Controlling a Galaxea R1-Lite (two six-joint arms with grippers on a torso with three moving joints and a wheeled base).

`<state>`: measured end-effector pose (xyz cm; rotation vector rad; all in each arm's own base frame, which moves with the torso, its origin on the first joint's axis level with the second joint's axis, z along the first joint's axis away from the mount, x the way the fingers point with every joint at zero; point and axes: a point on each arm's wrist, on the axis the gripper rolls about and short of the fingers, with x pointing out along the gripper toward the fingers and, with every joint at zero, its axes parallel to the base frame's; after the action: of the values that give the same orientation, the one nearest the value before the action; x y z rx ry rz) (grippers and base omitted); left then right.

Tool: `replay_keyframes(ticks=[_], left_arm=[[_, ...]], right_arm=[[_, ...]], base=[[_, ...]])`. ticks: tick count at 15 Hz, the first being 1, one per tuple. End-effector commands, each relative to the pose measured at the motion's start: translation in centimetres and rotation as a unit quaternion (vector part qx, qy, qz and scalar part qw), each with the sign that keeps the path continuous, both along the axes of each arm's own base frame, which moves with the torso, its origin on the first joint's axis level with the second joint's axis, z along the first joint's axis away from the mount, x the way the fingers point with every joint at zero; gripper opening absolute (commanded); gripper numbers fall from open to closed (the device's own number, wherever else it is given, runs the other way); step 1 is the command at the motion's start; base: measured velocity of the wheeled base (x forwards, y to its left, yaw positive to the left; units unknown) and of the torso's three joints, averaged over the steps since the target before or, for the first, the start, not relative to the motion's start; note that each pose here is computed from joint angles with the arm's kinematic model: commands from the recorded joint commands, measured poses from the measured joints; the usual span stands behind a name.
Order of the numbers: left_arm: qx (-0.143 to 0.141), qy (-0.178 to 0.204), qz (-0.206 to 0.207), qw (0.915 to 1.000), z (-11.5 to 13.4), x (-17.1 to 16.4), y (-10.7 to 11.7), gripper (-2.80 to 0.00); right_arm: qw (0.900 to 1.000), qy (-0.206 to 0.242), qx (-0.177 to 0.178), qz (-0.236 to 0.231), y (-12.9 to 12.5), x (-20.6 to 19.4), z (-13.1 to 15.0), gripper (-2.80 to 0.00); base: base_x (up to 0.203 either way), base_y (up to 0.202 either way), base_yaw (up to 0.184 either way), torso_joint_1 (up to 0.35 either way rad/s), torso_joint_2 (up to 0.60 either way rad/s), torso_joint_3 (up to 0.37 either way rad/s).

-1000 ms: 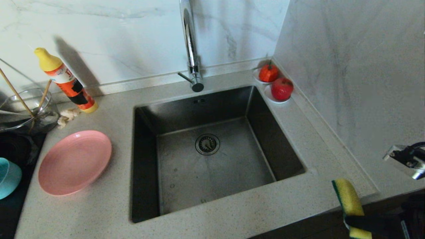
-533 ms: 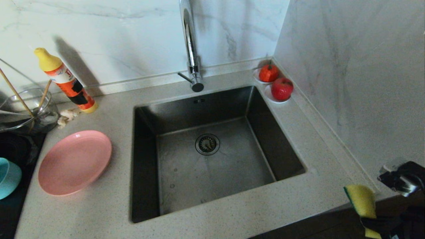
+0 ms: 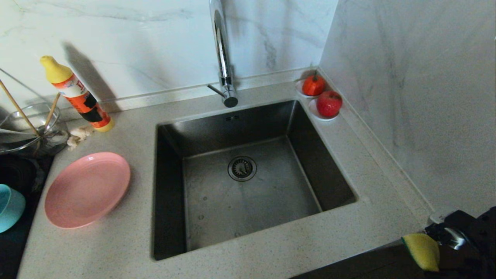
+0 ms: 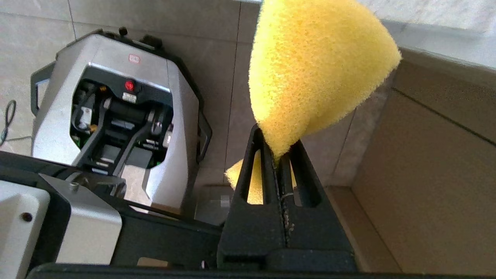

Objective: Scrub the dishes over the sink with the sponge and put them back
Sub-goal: Put down the sponge

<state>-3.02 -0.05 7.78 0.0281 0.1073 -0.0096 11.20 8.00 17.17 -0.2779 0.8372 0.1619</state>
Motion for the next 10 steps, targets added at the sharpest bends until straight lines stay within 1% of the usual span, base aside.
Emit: replay_keyframes(ticks=[1,2,4,7,10], left_arm=[[0.000,0.001,0.000,1.0000,0.0,0.0,0.0,-2.80],[0.000,0.001,0.000,1.0000,0.0,0.0,0.0,-2.80],[0.000,0.001,0.000,1.0000,0.0,0.0,0.0,-2.80],[0.000,0.001,0.000,1.0000,0.0,0.0,0.0,-2.80],[0.000,0.001,0.000,1.0000,0.0,0.0,0.0,-2.80]], right_arm=[[1.000,-0.010,-0.003,-0.007,0.6,0.8,-1.0,-2.80],[1.000,-0.014,-0.006,-0.010,0.7,1.0,-1.4,-2.80],[1.000,-0.006,-0.013,-0.021,0.8,1.5,-1.9,-2.80],[0.999,-0.011,-0.012,-0.035,1.3,2.9,-2.6,-2.80],[0.999,-0.006,-0.017,-0.050,1.7,4.3,-3.4,-2.80]], base=[[0.000,0.000,0.000,0.000,0.00,0.000],[0.000,0.000,0.000,0.000,0.00,0.000],[0.000,0.000,0.000,0.000,0.00,0.000],[0.000,0.000,0.000,0.000,0.00,0.000],[0.000,0.000,0.000,0.000,0.00,0.000]])
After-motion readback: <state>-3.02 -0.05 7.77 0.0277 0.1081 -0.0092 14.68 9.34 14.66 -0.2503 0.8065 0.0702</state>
